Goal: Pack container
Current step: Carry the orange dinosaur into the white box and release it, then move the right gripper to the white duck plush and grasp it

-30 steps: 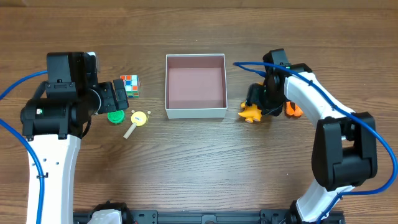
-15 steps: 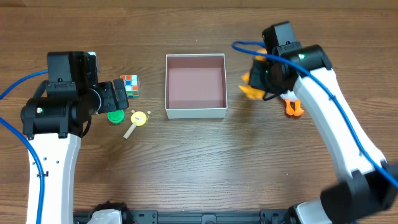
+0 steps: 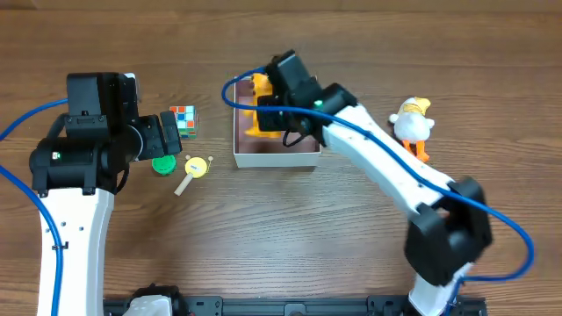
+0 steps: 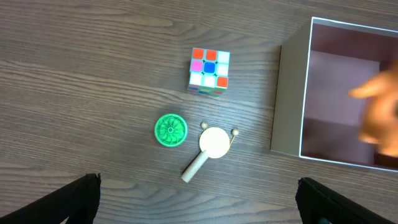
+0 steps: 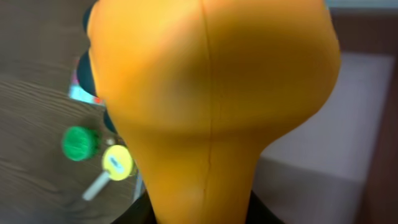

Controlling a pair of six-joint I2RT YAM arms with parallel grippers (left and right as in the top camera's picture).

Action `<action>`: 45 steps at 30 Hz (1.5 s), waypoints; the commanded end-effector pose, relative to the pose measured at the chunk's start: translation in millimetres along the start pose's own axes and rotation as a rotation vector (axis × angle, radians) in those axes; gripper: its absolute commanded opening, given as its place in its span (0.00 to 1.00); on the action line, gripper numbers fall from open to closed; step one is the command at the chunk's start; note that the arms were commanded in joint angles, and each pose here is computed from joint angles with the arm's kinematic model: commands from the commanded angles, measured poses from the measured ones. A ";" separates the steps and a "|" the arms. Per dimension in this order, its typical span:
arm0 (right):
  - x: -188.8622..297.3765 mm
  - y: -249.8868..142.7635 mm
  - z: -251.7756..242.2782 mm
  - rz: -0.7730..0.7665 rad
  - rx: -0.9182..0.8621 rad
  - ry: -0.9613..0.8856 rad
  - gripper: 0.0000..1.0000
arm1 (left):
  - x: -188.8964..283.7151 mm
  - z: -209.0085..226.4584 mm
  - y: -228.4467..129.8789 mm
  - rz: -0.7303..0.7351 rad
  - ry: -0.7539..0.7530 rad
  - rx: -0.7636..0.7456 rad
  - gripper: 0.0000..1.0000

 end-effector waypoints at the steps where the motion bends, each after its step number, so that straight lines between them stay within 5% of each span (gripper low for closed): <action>1: -31.3 -12.6 0.5 0.085 -0.015 0.046 0.34 | 3.4 -1.1 6.0 -0.017 0.004 -0.024 1.00; 7: -71.2 -30.8 -5.1 0.174 -0.019 0.069 0.43 | 3.4 -1.1 6.0 -0.017 0.004 -0.024 1.00; 9: -70.1 -28.0 -3.3 0.163 0.000 0.077 0.59 | 3.4 -1.1 5.9 -0.016 0.004 -0.024 1.00; 14: -61.7 -18.0 3.1 0.149 0.014 0.085 0.77 | 3.4 -1.1 6.0 -0.017 0.004 -0.024 1.00; 24: 37.9 52.0 -3.0 -0.003 0.012 -0.111 0.82 | 3.4 -1.1 6.0 -0.017 0.004 -0.024 1.00; 35: 128.7 62.6 -225.0 0.051 -0.479 -0.490 0.90 | 3.4 -1.1 6.0 -0.017 0.004 -0.024 1.00; 45: 73.1 4.7 -318.9 0.146 -0.650 -0.501 1.00 | 3.4 -1.1 5.9 -0.016 0.004 -0.024 1.00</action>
Point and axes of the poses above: each gripper's point midway between its finger pads, its own x axis back along the fingers, its own z axis along the line the jaws close on, y = z × x, the point moved 3 cm from there along x, back along the fingers, and after that the axes turned 2 degrees about -x, right-handed, at the moved point
